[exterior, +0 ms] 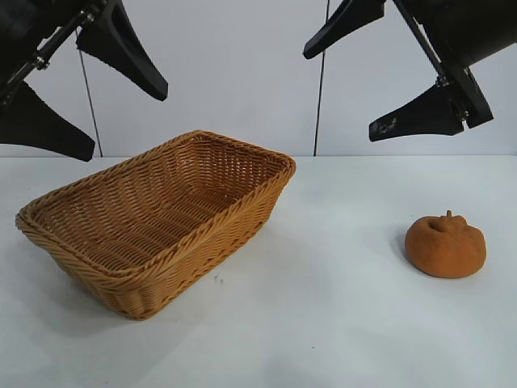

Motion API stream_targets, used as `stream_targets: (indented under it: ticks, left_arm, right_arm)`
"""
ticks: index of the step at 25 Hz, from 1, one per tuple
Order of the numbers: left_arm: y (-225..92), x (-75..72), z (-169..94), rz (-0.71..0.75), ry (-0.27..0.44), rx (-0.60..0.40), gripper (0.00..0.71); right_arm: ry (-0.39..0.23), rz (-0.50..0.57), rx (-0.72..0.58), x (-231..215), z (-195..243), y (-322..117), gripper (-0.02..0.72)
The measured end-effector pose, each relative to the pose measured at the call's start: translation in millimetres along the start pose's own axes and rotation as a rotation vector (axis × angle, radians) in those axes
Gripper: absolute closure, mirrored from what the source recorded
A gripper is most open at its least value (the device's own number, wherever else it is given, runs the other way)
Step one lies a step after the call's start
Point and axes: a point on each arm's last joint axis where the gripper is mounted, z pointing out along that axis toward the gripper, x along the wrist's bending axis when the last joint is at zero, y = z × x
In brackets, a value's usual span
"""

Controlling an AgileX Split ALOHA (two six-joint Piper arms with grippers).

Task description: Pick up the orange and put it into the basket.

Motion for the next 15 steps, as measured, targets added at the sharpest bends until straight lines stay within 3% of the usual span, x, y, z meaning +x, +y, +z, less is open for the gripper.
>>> stream_targets:
  ticks: [15]
  left_arm:
    - [0.6,0.1,0.0,0.0,0.001,-0.006,0.098]
  right_arm:
    - [0.0,0.0,0.0,0.0,0.0,0.0,0.01]
